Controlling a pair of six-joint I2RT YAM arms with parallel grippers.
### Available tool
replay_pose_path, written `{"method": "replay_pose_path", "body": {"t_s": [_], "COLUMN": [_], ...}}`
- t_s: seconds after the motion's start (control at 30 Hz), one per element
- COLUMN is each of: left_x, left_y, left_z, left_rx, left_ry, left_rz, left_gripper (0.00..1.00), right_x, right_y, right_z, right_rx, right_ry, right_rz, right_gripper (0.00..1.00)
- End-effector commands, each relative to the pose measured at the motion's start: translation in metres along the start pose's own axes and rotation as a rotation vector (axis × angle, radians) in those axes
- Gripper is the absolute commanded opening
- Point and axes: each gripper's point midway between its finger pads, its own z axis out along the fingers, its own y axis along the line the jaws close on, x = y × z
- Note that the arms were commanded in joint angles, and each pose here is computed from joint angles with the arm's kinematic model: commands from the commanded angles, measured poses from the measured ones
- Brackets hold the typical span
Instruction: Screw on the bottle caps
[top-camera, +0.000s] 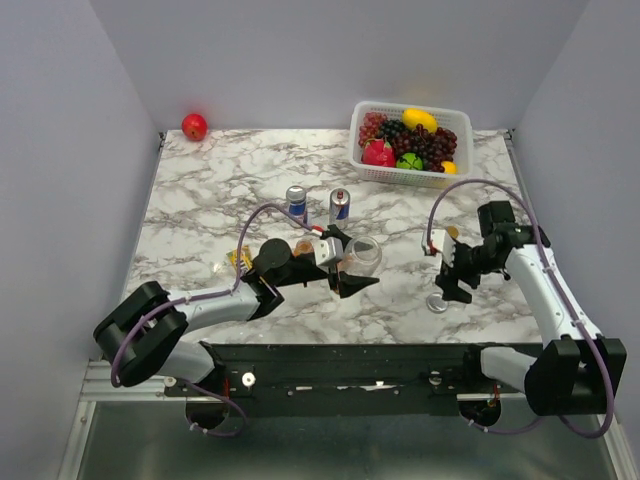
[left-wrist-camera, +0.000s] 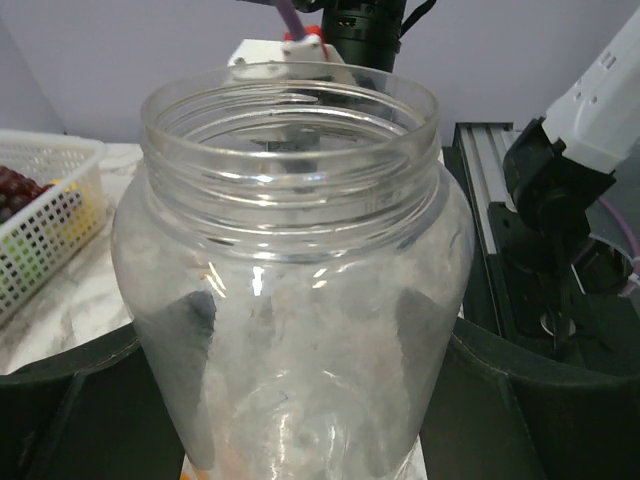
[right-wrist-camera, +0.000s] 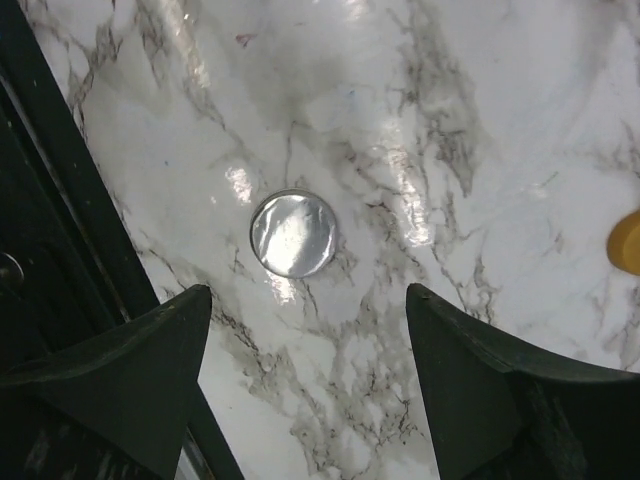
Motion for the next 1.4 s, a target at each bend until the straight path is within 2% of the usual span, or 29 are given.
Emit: {"method": "replay_pose_path", "body": {"t_s": [0.0,0.07,0.4,0.7,0.83,1.2,1.3,1.37], "left_x": [-0.009,-0.007,0.000,0.009,0.014,0.021,0.023,0.026], "left_y": [-0.008,-0.018,-0.021,-0.023,-0.025,-0.026,-0.026,-0.026], "left_z": [-0.005,-0.008,-0.015,-0.019,-0.021,-0.023,-0.023,-0.023], "left_rx": [0.027,0.084,0.078,0.072,0.076,0.078,0.082,0.080], "left_ry": [-0.023,-0.016,0.016,0.043,0.056,0.079,0.087,0.093], "left_rz": [0.063,0.072,0.078,0.044,0.039,0.033,0.033,0.032], "left_gripper": [0.01,0.00,0.00,0.00,0.00,0.00,0.00,0.00], "right_x": [0.028,0.038,0.051,0.055,0.057,0.049,0.050,0.052], "right_y": [0.001,0.003,-0.005,0.004,0.012,0.018,0.023,0.026], "right_z": [0.019,0.031,0.065,0.078,0.081,0.083,0.082,0.082], "right_rx": [0.022,0.022,-0.010,-0.129,-0.157,-0.172,-0.196,-0.203], "right_ry": [0.054,0.062,0.042,0.023,0.019,-0.020,-0.014,-0.013], "right_rz": [-0.281,-0.287,-0.352,-0.330,-0.330,-0.344,-0.355,-0.361], "right_gripper": [0.87,0.88,0.88,0.86,0.80,0.74,0.68,0.59]}}
